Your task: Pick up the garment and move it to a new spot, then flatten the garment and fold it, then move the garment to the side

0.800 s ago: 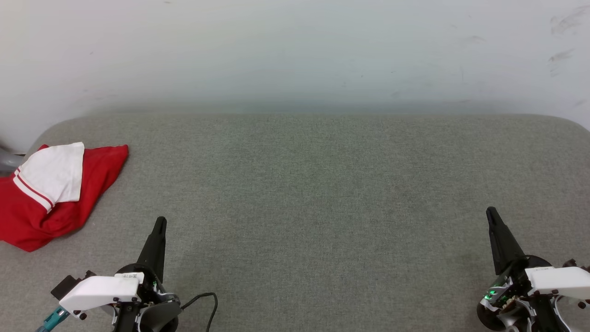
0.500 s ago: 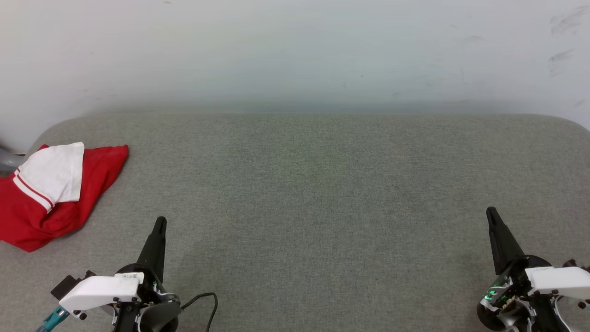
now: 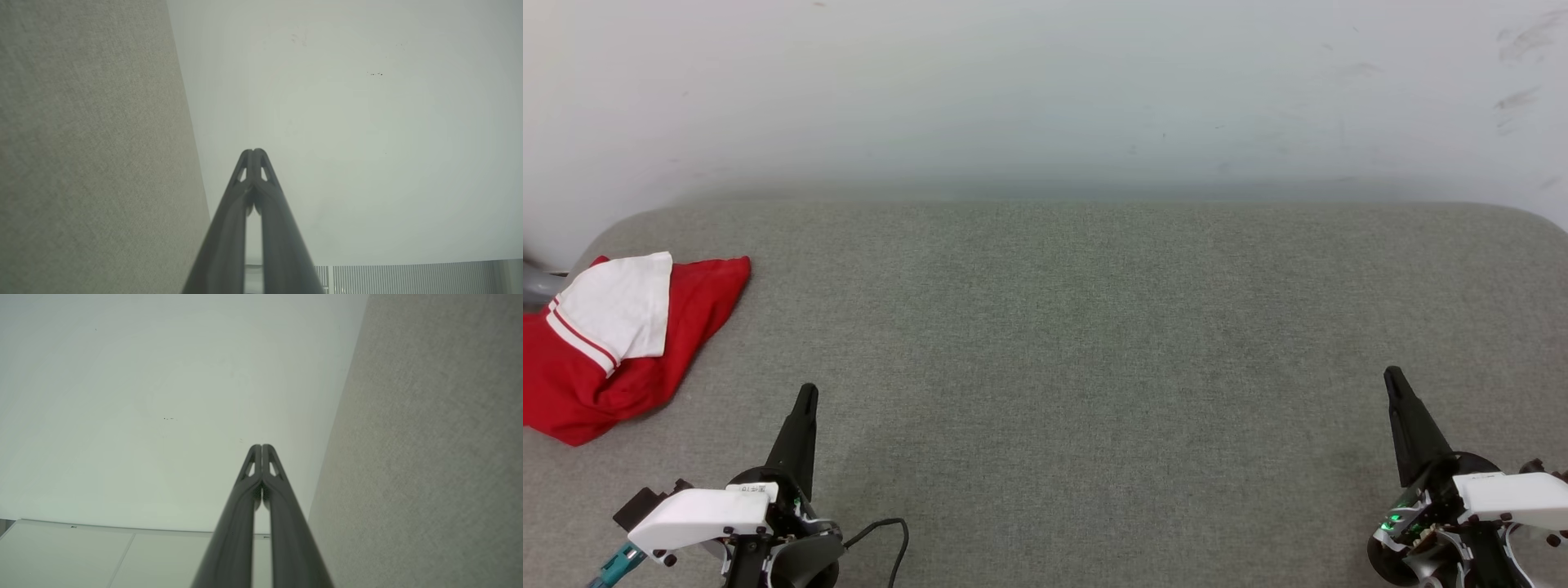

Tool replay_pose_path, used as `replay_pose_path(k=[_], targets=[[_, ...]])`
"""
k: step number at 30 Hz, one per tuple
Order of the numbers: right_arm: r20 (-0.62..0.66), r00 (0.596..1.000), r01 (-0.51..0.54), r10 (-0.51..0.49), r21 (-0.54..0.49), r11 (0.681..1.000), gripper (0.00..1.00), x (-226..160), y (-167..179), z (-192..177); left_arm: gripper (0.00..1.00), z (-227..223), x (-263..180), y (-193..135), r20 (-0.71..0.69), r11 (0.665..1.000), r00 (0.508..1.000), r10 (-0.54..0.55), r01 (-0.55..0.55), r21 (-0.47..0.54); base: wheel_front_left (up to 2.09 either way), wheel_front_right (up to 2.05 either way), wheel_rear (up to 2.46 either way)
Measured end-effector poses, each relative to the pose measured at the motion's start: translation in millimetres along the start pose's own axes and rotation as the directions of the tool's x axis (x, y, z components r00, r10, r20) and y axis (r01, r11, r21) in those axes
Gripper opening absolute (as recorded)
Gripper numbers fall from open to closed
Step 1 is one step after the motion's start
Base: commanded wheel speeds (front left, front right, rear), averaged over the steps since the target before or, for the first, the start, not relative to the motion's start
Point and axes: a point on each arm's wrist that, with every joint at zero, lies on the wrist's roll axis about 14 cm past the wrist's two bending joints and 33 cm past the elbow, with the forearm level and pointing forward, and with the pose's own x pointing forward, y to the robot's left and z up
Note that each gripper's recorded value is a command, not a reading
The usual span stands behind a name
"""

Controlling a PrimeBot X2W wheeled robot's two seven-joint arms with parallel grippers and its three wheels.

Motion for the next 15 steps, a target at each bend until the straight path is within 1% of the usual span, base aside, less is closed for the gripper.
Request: replay_pose_path(k=[9, 10, 13, 15], targets=[[0.0, 1.0, 0.002, -0.002, 0.0, 1.0, 0.0, -0.3, -0.8, 0.0, 0.0, -0.1, -0.2, 0.8, 0.0, 1.0, 1.0, 0.003, -0.003, 0.0, 0.0, 0.0, 0.0], [0.0, 1.0, 0.014, -0.014, 0.001, 1.0, 1.0, -1.8, -4.7, 0.0, 1.0, -0.5, -1.5, 4.5, -0.001, 1.0, 1.0, 0.014, -0.014, -0.001, 0.0, 0.0, 0.0], [0.004, 0.998, 0.069, -0.069, 0.005, 0.998, 1.0, -10.5, -23.2, 0.9, 1.0, -1.2, -9.7, 22.5, 0.0, 0.998, 0.998, 0.067, -0.067, -0.006, 0.0, 0.0, 0.0], [0.012, 0.996, 0.085, -0.085, 0.001, 0.996, 1.0, -13.6, -28.5, 2.2, 1.0, -0.6, -12.7, 27.2, 0.007, 0.997, 0.997, 0.08, -0.08, -0.006, 0.0, 0.0, 0.0]])
